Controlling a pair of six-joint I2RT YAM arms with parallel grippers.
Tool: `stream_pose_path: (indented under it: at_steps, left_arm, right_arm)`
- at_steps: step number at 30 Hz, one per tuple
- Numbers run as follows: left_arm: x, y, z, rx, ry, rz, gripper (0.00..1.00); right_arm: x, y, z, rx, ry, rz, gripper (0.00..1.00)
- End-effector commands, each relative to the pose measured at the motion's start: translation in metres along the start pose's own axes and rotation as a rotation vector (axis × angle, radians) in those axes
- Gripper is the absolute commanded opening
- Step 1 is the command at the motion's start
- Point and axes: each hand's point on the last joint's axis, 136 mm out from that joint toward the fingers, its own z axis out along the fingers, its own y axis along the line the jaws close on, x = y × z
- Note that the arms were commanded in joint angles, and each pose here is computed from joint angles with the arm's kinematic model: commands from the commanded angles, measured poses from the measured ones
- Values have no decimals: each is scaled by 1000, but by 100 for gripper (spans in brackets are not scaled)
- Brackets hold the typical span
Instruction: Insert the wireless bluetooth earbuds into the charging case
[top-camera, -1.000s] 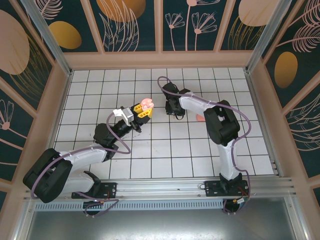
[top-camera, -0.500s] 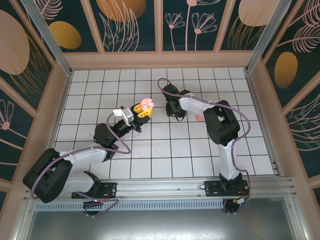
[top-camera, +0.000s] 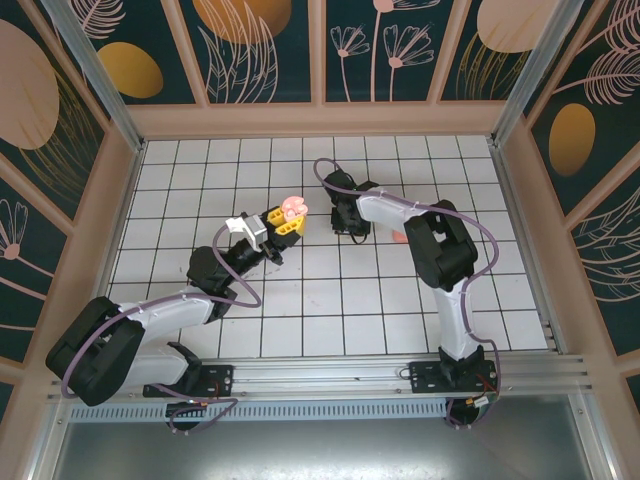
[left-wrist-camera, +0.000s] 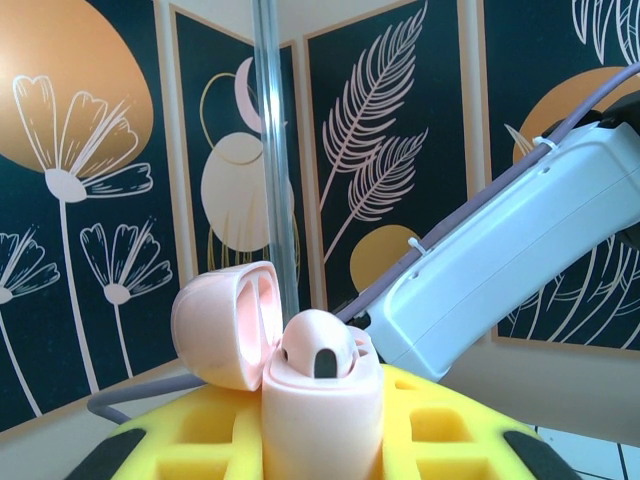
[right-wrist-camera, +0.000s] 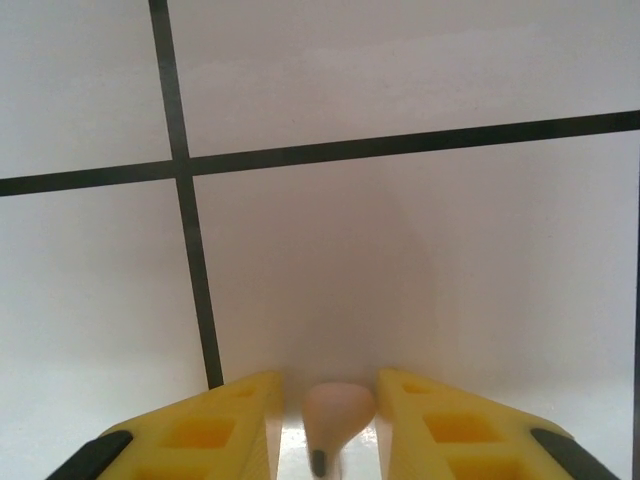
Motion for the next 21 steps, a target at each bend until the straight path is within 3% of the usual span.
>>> stream_pose_path:
  at_steps: [1, 11, 21]
  left_arm:
    - [-22, -6, 5, 32, -71, 13, 0]
    - [-22, -6, 5, 34, -65, 11, 0]
    - [-27, -8, 6, 41, -64, 21, 0]
  right_arm:
    - [12, -1, 12, 20, 34, -13, 29]
    - [6, -1, 9, 14, 11, -40, 19]
    - [-24, 5, -58, -109, -193, -30, 14]
